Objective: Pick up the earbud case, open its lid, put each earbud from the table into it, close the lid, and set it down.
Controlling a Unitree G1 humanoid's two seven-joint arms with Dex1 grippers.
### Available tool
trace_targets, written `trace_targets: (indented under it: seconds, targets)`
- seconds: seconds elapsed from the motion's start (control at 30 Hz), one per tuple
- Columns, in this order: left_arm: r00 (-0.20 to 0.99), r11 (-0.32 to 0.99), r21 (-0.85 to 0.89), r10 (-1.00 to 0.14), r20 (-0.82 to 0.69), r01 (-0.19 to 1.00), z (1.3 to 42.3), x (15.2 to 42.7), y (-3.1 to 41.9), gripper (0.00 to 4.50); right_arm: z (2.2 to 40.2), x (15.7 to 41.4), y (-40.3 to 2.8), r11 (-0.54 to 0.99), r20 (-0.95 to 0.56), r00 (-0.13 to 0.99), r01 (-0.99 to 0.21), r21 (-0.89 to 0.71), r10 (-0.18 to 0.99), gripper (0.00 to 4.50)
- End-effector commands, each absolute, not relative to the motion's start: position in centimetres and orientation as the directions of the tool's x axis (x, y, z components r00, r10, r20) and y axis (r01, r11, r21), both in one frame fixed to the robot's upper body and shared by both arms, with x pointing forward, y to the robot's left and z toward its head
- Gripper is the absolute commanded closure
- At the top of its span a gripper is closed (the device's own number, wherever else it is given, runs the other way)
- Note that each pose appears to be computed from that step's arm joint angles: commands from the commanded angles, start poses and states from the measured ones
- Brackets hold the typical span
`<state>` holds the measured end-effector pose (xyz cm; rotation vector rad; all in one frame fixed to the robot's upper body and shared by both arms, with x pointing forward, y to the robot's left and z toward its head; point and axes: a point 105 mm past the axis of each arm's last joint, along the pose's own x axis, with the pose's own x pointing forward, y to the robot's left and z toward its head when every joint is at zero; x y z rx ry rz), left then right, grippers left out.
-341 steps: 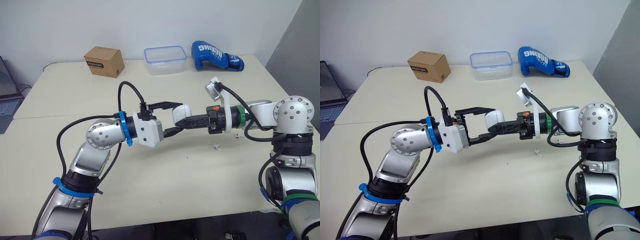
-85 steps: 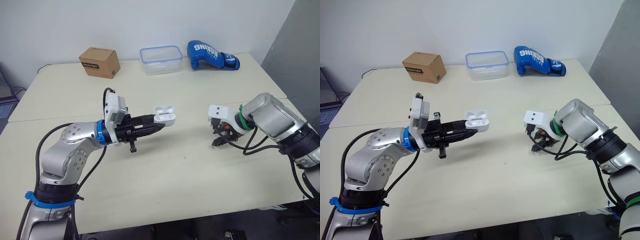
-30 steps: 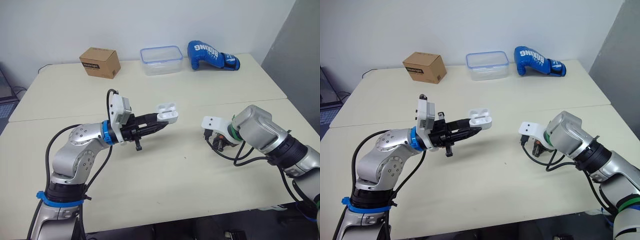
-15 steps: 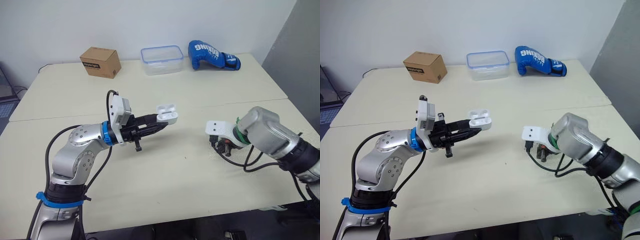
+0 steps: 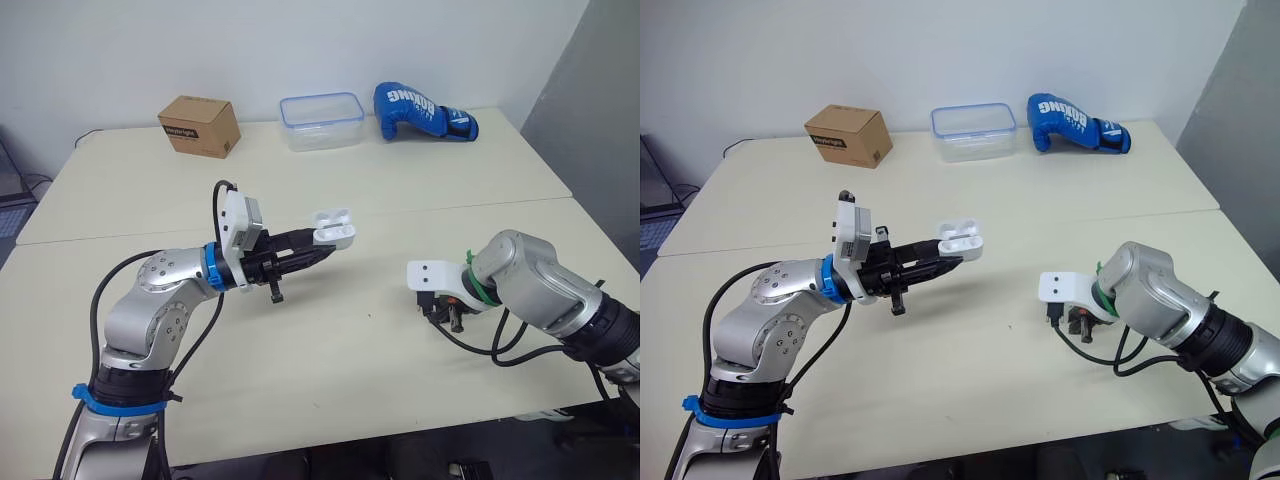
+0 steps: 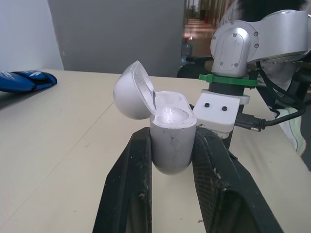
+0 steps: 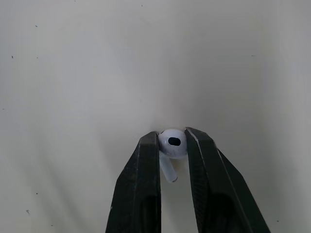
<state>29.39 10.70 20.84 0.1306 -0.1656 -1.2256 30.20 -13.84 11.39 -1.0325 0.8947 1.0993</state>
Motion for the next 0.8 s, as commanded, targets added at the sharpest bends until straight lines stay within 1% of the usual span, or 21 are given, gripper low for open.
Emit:
trace_targets:
  seconds: [0.03,0.27,0.3,0.8]
  targets:
    - [0.313,0.321,0.233,-0.947,0.072,0.918,21.80,28.91,10.57,3.72,11.31,30.20,-13.91,0.098,-0.935,0.243,-0.969,-0.225,0.258,2.52]
    - [0.310,0.319,0.232,-0.948,0.073,0.919,21.79,28.91,10.48,3.72,11.70,29.85,-14.01,0.060,-0.936,0.242,-0.970,-0.235,0.256,0.11]
    - [0.310,0.319,0.233,-0.948,0.074,0.919,21.78,28.91,10.44,3.72,11.71,29.84,-14.02,0.054,-0.936,0.243,-0.970,-0.238,0.254,0.05]
    - [0.313,0.321,0.230,-0.947,0.073,0.919,21.71,28.84,10.40,3.72,11.50,29.70,-14.20,0.029,-0.942,0.233,-0.972,-0.233,0.241,0.05]
